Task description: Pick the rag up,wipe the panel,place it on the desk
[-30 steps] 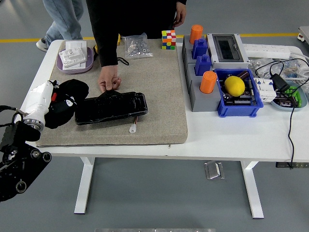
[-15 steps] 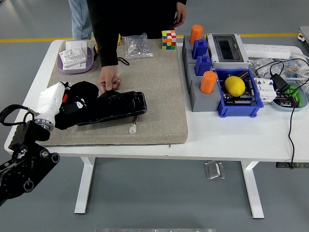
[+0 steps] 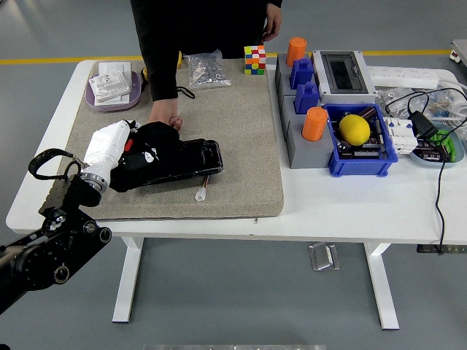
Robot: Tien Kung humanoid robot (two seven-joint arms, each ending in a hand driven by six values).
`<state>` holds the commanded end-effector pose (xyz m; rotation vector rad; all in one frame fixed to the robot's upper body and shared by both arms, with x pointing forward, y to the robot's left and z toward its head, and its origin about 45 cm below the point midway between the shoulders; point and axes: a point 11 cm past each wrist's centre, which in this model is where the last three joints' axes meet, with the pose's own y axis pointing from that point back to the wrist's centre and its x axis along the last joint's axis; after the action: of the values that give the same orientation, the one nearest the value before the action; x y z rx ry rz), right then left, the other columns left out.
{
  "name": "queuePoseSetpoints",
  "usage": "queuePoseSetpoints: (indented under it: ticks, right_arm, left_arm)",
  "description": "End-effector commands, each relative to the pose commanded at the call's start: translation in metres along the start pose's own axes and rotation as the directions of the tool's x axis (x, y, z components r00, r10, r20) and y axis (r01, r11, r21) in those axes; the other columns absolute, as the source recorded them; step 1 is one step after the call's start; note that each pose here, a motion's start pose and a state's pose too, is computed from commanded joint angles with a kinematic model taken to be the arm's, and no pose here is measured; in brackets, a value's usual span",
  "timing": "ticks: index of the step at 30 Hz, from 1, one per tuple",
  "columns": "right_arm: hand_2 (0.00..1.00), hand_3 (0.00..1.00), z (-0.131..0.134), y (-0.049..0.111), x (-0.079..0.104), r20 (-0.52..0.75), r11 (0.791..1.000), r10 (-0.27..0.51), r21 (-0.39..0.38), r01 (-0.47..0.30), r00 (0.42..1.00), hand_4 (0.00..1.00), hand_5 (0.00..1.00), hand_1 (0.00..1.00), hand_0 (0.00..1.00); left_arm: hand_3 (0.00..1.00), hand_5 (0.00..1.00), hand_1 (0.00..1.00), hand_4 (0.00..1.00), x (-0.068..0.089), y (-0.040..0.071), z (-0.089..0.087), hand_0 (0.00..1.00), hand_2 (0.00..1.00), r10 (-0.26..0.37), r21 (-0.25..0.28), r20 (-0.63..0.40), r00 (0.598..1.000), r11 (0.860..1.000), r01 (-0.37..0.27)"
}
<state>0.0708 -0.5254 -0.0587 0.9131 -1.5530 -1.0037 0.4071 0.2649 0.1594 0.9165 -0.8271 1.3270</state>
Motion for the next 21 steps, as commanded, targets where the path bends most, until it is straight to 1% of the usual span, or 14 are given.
queuePoseSetpoints:
  ticks: [8,17,21]
  right_arm:
    - [0.681,0.585,-0.001,0.0,0.002,-0.006,1.0,0.002,0.0,-0.002,1.0,0.968,0.561,0.647,0.719]
    - [0.681,0.585,-0.004,0.001,0.005,-0.006,1.0,0.006,0.001,-0.006,1.0,0.968,0.561,0.647,0.72]
    - [0.681,0.585,-0.005,0.001,0.005,-0.008,1.0,0.007,0.002,-0.007,1.0,0.968,0.561,0.647,0.72]
  left_arm:
    - [0.369,0.002,0.115,0.256,-0.011,-0.004,0.019,0.212,0.455,-0.036,-0.031,0.004,0.999,0.999,0.036]
    - [0.372,0.002,0.116,0.257,-0.021,-0.004,0.035,0.212,0.458,-0.082,-0.08,0.042,0.996,0.993,0.085]
    - [0.372,0.002,0.116,0.257,-0.023,-0.003,0.044,0.212,0.458,-0.092,-0.103,0.047,0.995,0.99,0.097]
